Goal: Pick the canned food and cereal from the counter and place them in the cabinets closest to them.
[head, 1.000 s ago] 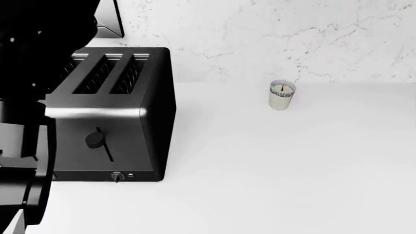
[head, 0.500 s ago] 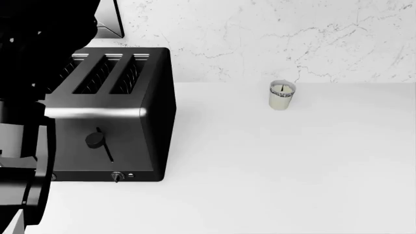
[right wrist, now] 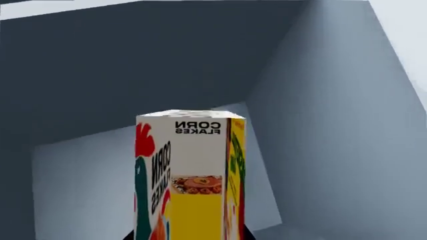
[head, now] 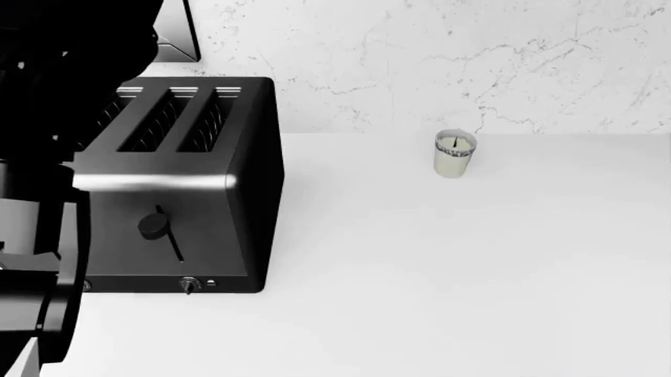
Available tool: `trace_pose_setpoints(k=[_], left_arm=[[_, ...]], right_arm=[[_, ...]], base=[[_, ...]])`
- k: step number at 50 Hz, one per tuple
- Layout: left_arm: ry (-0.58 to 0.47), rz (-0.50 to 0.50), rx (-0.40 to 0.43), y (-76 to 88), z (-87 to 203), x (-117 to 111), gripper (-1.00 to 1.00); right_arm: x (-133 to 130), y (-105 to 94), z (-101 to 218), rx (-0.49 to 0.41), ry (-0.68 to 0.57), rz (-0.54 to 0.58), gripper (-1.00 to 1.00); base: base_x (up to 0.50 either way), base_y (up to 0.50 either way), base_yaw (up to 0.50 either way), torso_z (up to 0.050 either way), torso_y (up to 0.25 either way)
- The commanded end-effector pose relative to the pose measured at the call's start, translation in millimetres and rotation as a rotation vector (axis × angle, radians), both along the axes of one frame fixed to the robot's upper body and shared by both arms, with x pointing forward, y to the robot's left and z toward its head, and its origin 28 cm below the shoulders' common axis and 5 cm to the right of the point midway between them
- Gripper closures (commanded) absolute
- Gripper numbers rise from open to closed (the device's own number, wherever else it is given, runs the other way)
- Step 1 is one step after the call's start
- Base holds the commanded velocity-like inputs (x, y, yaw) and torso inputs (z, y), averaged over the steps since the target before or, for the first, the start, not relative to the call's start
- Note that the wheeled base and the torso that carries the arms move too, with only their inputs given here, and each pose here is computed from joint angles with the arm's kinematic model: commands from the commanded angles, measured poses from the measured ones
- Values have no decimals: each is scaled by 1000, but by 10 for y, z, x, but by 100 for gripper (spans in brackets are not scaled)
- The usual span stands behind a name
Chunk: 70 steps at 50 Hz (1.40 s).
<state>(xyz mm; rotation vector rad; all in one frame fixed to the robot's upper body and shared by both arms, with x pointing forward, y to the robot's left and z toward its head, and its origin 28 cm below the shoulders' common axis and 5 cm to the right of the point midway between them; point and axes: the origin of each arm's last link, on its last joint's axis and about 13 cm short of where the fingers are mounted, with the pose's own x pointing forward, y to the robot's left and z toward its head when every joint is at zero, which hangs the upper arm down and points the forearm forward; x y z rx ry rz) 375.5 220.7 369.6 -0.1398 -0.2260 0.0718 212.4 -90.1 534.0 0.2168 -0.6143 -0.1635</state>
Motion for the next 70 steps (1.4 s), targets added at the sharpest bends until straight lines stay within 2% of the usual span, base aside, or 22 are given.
trace_pose_setpoints(k=[1,6,7,26,37,45,61,70], left_arm=[[0,2,-2,11,4,6,-100],[4,1,-3,9,-15,12,-100],[5,2,-3,10,-20,15,-100],[9,-9,-2,-2,-50,15,-100],[6,-15,2,-7,-41,-6,-100],[0,-20,4,-8,-22,-21,-100],[-3,-24,15,-11,-14,-39,-100],[-3,-26,17,-13,-20,-37,-100]], right_arm=[[865,-31,-750,-142,588,-91,100],[992,-41,-783,-163,676,-99,100],[1008,-43,-789,-167,689,-114,-100],[1001,5,-803,-242,677,-148,-100],[980,6,-798,-249,669,-147,-100],[762,77,-612,-289,507,-97,-100],[436,185,-386,-354,280,-50,-100],[391,199,-372,-373,223,-36,-100]], base=[[0,0,0,0,0],[0,0,-1,0,0],[0,0,0,0,0],[0,0,0,0,0],[0,0,0,0,0],[0,0,0,0,0],[-2,-1,-3,0,0],[-4,0,-1,0,0]])
